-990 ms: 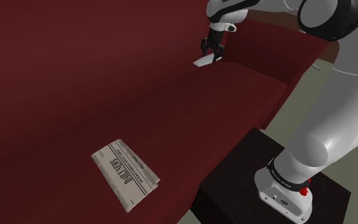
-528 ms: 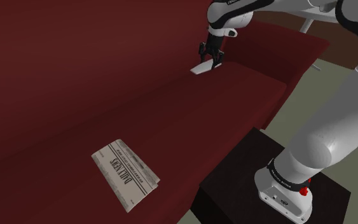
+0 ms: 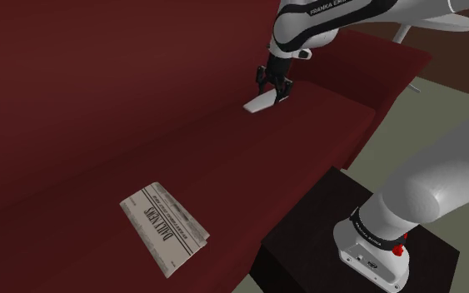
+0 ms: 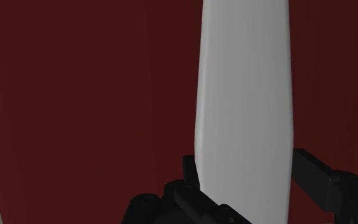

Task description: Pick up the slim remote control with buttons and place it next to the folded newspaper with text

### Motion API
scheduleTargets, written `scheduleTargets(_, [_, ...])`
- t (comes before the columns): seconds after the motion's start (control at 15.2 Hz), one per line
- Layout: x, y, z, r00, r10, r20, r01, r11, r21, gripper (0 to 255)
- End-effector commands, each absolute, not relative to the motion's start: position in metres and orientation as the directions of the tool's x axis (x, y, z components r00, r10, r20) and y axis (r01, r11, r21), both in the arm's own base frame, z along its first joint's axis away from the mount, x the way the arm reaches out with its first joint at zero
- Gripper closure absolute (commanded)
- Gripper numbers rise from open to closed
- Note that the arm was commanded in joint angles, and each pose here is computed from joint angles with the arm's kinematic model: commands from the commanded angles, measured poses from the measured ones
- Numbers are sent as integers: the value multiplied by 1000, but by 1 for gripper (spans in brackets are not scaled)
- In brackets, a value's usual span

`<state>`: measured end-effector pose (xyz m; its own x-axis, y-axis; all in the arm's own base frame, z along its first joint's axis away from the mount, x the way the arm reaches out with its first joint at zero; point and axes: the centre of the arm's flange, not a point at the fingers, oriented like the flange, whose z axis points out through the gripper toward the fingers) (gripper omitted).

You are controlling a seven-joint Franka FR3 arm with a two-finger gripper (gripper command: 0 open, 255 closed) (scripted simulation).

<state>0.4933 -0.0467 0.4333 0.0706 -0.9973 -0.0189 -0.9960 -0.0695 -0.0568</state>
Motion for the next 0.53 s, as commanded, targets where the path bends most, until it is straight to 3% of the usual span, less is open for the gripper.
scheduleTargets(0.0, [475, -27, 434, 70, -997, -18, -996, -69, -56, 255])
scheduleTargets(0.46, [419, 47, 434, 70, -997, -18, -996, -69, -56, 255])
